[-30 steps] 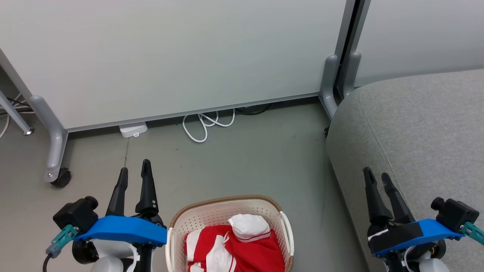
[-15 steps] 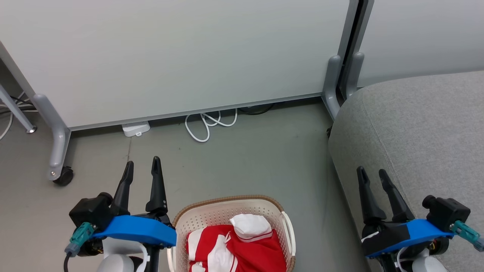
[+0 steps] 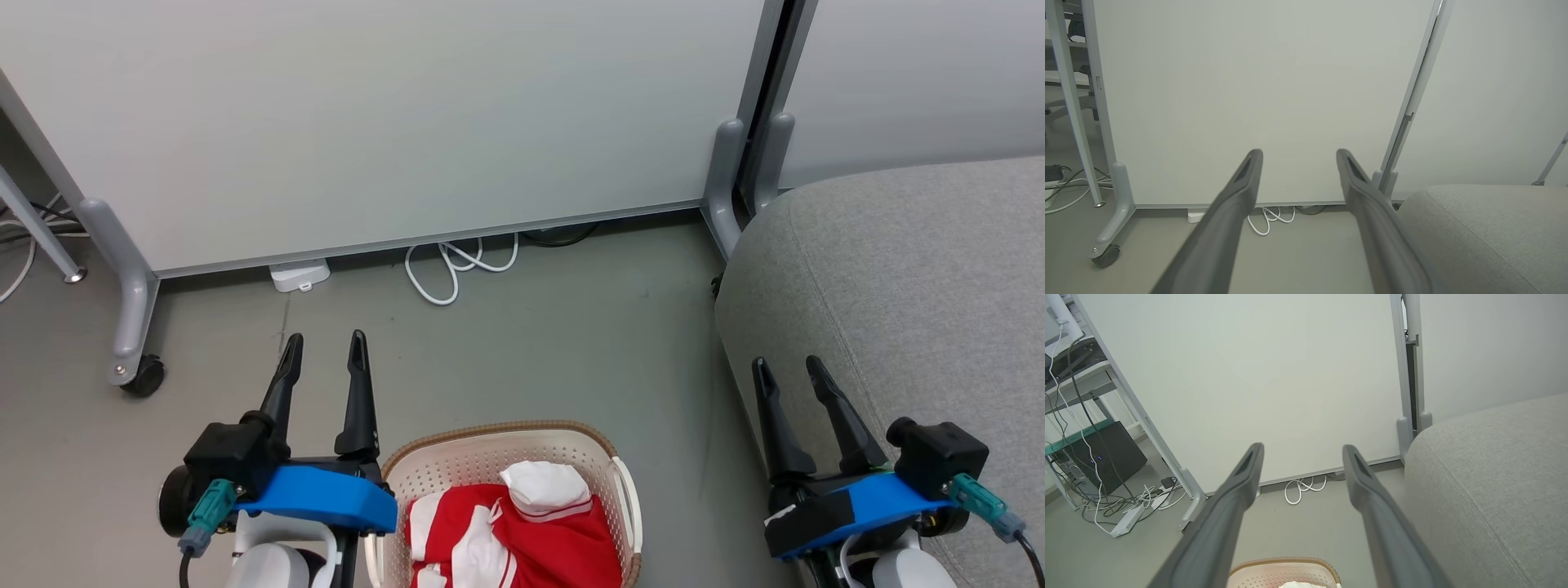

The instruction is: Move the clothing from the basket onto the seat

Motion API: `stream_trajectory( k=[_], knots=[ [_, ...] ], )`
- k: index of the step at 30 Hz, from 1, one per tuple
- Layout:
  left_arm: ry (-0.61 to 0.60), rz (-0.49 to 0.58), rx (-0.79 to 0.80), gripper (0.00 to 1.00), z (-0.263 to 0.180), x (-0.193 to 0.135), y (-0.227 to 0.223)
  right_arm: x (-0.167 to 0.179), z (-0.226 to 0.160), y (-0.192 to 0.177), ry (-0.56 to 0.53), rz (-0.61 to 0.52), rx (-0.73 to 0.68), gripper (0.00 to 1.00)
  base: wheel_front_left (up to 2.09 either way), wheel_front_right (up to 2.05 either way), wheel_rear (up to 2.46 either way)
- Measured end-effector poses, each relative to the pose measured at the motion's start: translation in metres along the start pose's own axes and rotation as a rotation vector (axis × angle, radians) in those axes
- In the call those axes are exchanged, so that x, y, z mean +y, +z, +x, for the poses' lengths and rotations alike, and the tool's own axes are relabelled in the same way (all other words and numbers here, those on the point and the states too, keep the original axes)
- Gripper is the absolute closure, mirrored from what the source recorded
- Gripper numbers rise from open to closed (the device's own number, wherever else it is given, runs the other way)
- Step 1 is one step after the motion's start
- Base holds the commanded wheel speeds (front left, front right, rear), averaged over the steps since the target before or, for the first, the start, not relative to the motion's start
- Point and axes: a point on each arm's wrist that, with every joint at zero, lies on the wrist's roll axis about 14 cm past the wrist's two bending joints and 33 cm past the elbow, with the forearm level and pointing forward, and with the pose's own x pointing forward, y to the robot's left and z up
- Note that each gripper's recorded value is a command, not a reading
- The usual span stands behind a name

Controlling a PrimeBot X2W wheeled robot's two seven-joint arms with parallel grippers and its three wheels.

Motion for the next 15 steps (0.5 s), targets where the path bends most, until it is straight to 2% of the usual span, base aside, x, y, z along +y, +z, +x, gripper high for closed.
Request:
stream_trajectory(
  k=[15],
  knots=[
    [-0.034,0.1,-0.021,0.0,0.0008,-0.0079,0.001,0.0072,0.0009,-0.0002,0.037,-0.119,-0.009,0.0,0.0,0.0,0.0]
  ],
)
